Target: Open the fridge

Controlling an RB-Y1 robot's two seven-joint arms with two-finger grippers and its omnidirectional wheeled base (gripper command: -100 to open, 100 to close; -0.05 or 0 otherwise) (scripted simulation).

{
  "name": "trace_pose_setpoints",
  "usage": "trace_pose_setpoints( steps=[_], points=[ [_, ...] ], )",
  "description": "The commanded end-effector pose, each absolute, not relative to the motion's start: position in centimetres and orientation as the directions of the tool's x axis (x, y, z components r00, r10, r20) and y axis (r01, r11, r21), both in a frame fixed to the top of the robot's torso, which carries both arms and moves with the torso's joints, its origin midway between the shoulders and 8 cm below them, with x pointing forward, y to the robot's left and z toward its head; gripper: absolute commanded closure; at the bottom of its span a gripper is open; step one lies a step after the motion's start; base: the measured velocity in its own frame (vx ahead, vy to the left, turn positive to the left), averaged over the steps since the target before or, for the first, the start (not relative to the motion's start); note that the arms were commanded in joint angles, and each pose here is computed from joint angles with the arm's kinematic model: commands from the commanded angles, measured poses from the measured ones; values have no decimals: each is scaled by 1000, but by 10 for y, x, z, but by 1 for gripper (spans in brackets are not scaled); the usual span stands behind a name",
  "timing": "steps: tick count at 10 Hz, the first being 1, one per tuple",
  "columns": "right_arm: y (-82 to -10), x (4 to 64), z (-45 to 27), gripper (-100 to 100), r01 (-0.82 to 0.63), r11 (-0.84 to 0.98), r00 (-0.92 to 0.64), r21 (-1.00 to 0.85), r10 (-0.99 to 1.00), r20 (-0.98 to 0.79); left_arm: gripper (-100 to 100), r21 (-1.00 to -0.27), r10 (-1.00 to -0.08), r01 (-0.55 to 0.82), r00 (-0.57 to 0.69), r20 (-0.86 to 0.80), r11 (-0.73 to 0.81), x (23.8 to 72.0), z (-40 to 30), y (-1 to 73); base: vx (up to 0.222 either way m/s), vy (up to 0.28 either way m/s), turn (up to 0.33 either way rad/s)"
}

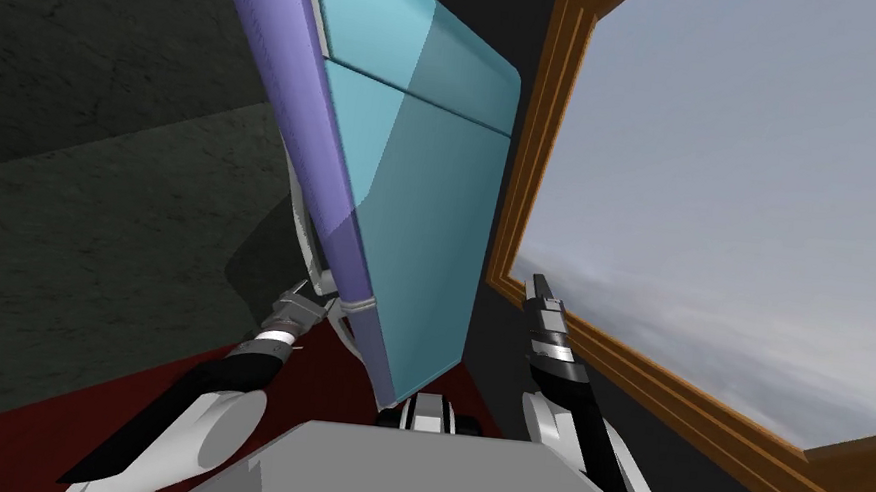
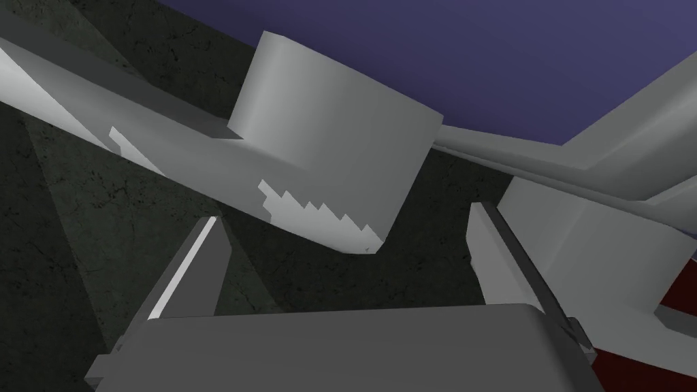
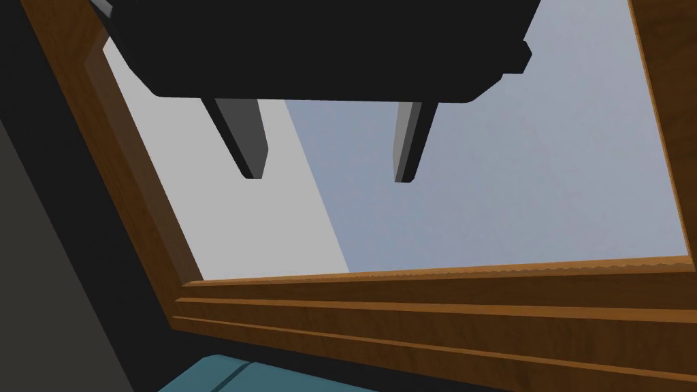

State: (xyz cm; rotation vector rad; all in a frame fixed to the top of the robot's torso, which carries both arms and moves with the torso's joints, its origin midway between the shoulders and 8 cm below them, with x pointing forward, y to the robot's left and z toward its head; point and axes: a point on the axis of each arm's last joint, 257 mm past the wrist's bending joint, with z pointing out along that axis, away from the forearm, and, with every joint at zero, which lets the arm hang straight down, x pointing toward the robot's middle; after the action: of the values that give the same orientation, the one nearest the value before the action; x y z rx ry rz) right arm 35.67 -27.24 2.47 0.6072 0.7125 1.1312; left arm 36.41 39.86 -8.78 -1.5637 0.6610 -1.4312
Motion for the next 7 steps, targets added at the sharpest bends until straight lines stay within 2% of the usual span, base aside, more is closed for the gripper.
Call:
trace_pose_setpoints(
  steps=[1,4,7],
  points=[
    [-272,357,25,0,-586,314,256,747,946,-197,100,-869,-855,171,170,490,-464,367,-85,392,-64,147,-78],
    [-272,357,25,0,-586,314,256,747,946,-197,100,-869,-859,161,150,490,-467,370,-84,385,-66,253,-84],
    [-273,357,25,0,-586,314,256,747,946,-197,100,-870,-866,140,110,489,-473,375,-82,371,-92,312,-108]
  ],
)
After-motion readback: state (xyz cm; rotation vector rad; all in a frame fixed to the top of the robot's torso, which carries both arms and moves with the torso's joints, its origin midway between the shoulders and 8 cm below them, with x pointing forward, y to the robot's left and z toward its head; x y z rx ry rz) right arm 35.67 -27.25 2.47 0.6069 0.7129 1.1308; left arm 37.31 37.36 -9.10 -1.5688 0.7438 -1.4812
